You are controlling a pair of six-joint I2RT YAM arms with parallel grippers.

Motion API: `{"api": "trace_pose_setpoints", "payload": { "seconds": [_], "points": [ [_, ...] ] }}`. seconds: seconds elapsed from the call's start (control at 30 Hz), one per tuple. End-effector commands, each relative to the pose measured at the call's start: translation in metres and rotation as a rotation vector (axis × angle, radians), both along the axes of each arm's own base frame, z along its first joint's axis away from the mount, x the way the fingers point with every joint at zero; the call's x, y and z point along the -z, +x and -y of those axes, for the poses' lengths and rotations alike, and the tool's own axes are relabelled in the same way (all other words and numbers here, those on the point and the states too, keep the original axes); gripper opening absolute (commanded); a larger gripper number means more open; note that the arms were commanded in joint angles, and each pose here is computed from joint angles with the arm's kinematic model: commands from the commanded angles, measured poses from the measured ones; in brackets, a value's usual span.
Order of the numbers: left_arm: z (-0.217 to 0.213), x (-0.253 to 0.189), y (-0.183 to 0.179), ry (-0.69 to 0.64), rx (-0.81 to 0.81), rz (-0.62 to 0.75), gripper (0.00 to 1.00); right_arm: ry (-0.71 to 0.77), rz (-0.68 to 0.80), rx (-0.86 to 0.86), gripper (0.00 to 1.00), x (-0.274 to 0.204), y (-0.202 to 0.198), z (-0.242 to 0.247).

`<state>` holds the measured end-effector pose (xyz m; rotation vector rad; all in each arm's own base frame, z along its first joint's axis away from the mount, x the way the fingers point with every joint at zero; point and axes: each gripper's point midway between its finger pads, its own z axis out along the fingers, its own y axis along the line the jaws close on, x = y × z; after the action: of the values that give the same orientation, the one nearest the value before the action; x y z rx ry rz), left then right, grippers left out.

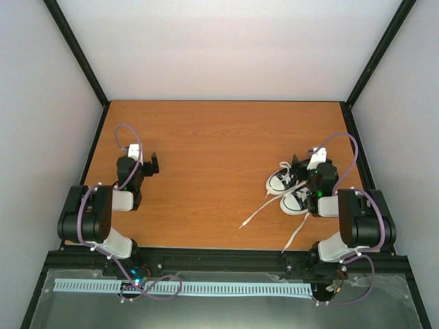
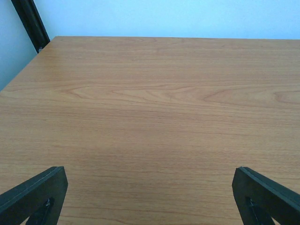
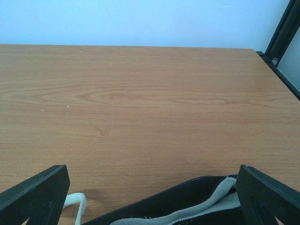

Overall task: Tie the shoes
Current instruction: Move the shoe to the center of the board.

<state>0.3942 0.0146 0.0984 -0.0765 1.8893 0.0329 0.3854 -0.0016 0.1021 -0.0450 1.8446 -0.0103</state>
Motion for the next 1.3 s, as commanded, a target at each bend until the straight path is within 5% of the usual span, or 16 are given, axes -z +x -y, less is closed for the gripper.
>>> {"api": "trace_pose_setpoints", "payload": {
  "seconds": [0.0, 0.47, 0.6, 0.8, 1.0, 1.27],
  "points": [
    [-0.005, -0.025, 0.01, -0.011, -0.017, 0.085, 1.0, -0.011, 0.07, 0.005, 1.0, -0.019, 0.007, 0.002],
    [-0.005, -0.025, 0.01, -0.011, -0.018, 0.083, 1.0, -0.007, 0.057, 0.002, 1.0, -0.02, 0.008, 0.002],
    [-0.004, -0.025, 0.01, -0.011, -0.017, 0.083, 1.0, 0.084, -0.029, 0.156, 1.0, -0.06, 0.029, 0.031],
    [-0.004, -0.03, 0.013, -0.009, -0.011, 0.053, 1.0, 0.176, -0.19, 0.527, 0.99, -0.089, 0.004, 0.083],
    [0.032, -0.125, 0.047, -0.005, 0.22, -0.104, 1.0, 0.226, -0.425, 0.63, 1.0, -0.036, -0.005, 0.093],
    [0.104, -0.11, 0.004, -0.084, 0.612, -0.399, 1.0, 0.396, -0.628, 0.466, 0.97, 0.033, 0.02, 0.065]
  ]
}}
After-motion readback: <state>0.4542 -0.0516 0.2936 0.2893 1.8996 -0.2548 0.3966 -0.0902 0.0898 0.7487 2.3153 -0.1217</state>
